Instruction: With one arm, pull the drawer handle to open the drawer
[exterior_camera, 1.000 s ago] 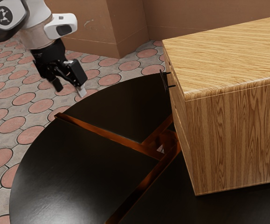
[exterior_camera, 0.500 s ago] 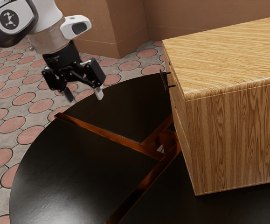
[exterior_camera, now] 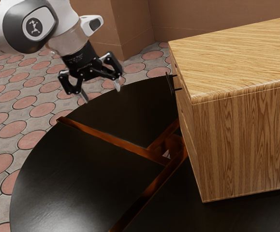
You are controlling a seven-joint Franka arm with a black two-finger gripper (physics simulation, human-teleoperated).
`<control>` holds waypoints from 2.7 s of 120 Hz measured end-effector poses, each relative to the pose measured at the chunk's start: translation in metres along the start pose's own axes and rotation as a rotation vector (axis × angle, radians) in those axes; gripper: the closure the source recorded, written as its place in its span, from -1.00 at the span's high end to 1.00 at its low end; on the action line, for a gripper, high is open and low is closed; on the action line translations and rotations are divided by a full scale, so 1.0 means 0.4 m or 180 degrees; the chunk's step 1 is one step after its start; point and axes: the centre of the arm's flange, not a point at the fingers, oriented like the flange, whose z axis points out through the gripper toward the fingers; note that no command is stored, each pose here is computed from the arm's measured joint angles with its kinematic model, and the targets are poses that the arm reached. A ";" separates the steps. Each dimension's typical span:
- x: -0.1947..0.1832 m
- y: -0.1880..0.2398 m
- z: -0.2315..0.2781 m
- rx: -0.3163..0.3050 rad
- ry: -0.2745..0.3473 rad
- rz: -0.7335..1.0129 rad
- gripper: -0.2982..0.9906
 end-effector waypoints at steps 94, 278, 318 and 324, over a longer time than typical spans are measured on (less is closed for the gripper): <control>-0.063 0.222 0.014 -0.0561 0.0066 -0.0216 0.54; -0.094 0.260 0.123 -0.0795 -0.0229 -0.0483 0.54; -0.084 0.249 0.127 -0.0787 -0.0223 -0.0520 0.54; -0.083 0.246 0.129 -0.0781 -0.0225 -0.0529 0.54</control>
